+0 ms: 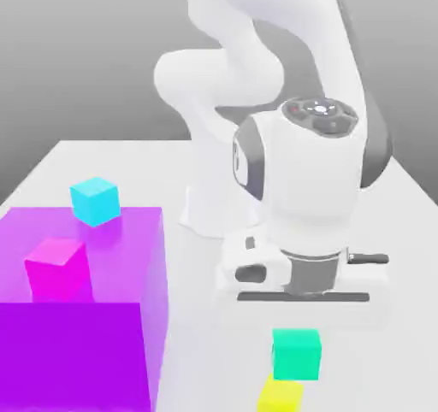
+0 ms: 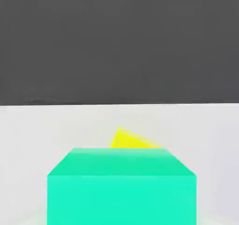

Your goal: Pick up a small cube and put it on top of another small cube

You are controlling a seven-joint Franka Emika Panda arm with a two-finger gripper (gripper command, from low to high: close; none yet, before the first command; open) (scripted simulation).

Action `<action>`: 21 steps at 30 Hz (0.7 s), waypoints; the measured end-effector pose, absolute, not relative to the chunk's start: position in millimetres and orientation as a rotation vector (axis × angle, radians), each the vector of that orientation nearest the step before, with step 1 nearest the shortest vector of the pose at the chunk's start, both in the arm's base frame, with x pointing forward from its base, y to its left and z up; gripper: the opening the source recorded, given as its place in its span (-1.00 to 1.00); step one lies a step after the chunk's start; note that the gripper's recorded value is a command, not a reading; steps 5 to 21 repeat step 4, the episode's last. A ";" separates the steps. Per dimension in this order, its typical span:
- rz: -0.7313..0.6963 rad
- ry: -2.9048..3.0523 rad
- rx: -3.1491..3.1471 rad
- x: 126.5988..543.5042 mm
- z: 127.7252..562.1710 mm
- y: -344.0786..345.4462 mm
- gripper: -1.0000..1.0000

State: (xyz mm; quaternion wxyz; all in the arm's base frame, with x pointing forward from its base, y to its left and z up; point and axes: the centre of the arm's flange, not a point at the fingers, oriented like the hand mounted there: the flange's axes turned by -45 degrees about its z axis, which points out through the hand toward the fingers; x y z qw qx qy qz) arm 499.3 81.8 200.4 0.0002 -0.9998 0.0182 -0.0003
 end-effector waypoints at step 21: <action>-0.001 0.060 -3.141 498.7 188.9 81.2 1.00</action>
